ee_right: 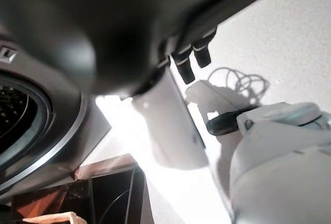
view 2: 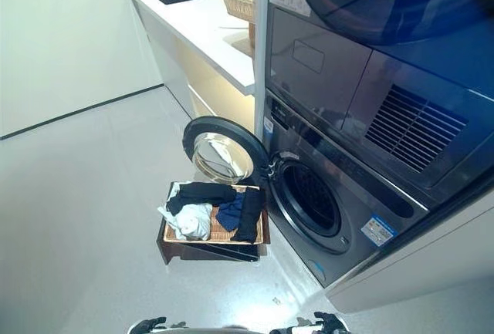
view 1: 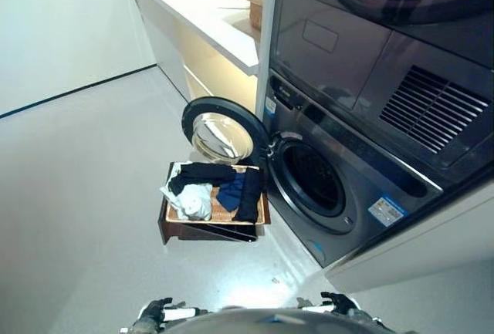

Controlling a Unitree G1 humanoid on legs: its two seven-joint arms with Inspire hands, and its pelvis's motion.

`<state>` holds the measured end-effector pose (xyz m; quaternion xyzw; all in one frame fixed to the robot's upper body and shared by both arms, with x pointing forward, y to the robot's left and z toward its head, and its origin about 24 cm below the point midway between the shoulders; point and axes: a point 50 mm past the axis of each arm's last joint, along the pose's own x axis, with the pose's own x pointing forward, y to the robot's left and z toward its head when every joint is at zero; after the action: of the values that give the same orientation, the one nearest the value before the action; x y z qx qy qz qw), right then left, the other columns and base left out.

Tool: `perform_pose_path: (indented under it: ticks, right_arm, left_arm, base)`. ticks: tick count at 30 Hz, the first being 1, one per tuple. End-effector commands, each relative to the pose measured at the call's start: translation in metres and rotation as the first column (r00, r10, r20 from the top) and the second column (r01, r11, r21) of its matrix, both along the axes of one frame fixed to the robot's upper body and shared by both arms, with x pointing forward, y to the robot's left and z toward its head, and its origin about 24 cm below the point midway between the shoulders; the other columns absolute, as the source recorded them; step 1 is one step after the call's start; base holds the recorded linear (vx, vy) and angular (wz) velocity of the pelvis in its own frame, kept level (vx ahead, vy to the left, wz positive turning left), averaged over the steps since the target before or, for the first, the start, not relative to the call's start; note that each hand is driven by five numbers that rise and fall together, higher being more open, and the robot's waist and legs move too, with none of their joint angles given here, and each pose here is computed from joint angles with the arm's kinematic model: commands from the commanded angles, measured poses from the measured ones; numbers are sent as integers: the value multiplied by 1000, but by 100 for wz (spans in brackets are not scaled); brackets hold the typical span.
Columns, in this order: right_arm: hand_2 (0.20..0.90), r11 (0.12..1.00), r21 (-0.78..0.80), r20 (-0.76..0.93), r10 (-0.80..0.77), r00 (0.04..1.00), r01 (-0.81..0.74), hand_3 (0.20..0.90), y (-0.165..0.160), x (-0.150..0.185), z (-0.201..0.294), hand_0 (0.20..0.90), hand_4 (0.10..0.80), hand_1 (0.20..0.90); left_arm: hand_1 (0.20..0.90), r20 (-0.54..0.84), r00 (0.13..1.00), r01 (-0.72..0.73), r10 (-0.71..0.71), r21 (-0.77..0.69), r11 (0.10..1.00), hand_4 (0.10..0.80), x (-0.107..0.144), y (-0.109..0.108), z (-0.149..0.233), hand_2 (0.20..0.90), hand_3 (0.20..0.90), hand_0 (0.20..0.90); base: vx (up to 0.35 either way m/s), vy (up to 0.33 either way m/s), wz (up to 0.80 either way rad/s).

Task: Pick up the clothes and place them into the washing machine

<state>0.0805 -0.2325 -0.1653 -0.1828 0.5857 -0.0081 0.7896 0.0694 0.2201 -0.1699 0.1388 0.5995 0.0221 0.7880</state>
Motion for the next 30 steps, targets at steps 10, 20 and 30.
perform_pose_path:
  ticks: [10, 20, 30]
  right_arm:
    - [900, 995, -82, 42, -60, 997, 64, 900, -23, 17, 10, 900, 800, 900]
    - [900, 971, -127, 57, -197, 979, 203, 900, -48, 10, 16, 900, 800, 900]
    - [900, 995, -40, 88, -92, 992, 96, 900, -10, 28, 9, 900, 800, 900]
  left_arm:
    - [900, 158, 984, -73, 77, -26, 997, 800, 55, -8, 11, 900, 900, 900]
    - [900, 130, 982, -138, 140, -21, 990, 800, 41, 1, 9, 900, 900, 900]
    - [900, 191, 970, -153, 148, 9, 988, 800, 56, 7, 15, 900, 900, 900]
  base:
    - [-14, -138, 0]
    - [208, 176, -10]
    - [125, 104, -31]
